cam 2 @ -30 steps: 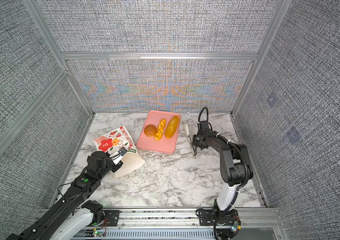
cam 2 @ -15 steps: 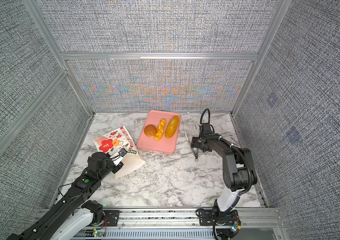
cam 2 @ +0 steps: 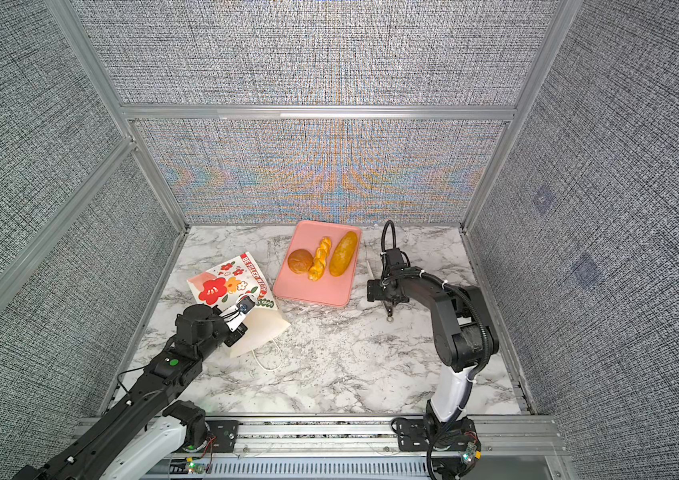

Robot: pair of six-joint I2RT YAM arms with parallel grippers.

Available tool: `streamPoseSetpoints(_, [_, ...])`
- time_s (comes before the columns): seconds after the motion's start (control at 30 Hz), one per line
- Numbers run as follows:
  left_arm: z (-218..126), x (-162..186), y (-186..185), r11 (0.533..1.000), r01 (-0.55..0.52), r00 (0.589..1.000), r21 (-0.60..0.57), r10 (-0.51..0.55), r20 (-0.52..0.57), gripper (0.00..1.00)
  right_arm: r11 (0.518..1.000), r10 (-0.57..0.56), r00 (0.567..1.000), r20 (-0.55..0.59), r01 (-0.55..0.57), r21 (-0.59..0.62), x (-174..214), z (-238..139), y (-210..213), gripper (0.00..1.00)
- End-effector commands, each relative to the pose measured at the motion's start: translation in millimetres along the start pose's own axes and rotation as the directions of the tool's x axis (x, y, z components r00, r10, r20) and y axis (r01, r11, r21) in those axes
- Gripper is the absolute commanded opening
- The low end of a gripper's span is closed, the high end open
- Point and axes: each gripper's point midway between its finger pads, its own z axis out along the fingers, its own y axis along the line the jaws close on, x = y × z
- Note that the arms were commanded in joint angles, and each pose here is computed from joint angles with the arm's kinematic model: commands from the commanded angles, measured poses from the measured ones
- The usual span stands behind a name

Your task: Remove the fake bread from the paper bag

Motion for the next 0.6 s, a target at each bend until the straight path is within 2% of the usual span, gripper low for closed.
streamPoseSetpoints(0.0, [0, -4, 0, 1.000, 0.013, 1.000, 0.004, -0.013, 0.020, 0.00, 0.997, -0.025, 1.000, -0.019, 0.026, 0.070, 0, 2, -11, 0.85])
streamPoseSetpoints(0.27, [2, -4, -1, 1.000, 0.013, 1.000, 0.007, -0.013, 0.018, 0.00, 0.995, 0.017, 0.999, -0.052, -0.011, 0.096, 3, 15, -15, 0.77])
streamPoseSetpoints(0.57, [2, -2, -2, 1.000, 0.015, 1.000, 0.011, -0.015, 0.016, 0.00, 0.995, 0.046, 0.997, -0.056, -0.041, 0.088, 9, 27, -12, 0.63])
